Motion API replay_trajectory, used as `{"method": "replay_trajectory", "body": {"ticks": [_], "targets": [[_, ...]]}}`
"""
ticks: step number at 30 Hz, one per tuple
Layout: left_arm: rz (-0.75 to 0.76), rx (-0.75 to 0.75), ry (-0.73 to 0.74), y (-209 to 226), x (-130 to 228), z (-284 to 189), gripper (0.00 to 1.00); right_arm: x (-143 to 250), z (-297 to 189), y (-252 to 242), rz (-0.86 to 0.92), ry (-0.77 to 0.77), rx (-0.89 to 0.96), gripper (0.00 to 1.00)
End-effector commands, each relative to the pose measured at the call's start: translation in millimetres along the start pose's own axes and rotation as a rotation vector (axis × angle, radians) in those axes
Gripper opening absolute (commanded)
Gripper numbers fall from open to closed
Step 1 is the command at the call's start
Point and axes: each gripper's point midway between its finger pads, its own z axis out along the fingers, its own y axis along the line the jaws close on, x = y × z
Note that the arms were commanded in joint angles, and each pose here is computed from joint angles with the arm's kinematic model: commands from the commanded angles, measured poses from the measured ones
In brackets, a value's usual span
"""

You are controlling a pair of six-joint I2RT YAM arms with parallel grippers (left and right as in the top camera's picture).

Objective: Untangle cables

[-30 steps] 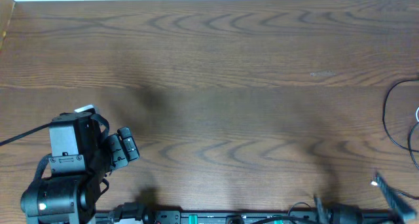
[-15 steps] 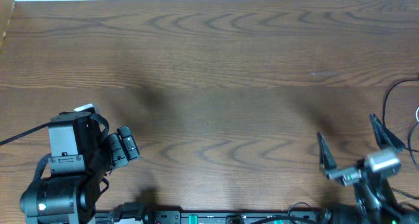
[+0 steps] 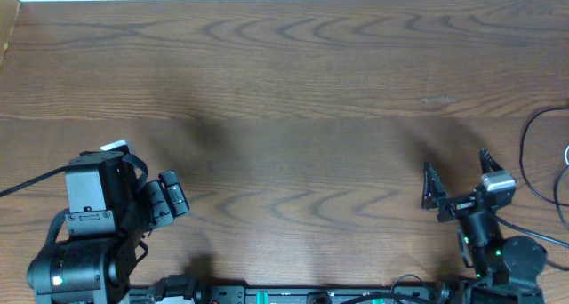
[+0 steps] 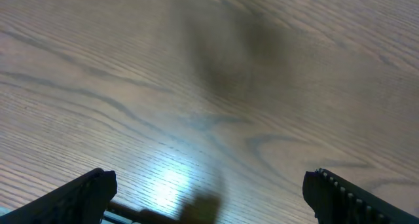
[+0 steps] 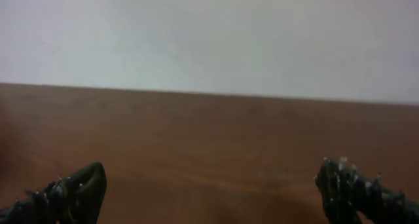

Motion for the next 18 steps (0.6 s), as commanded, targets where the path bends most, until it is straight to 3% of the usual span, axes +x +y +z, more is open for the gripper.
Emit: {"method": "replay_trajectory", "body": {"ticks": [1, 18], "targets": [[0.012, 0.007, -0.013, -1, -3, -4, 0.97, 17, 2, -8, 0.046, 0.024, 0.038, 0.99], [0.013, 0.006, -0.006, 0, -1, -3, 0.97, 63, -1, -23, 0.193, 0.172, 0.135, 0.99]]}}
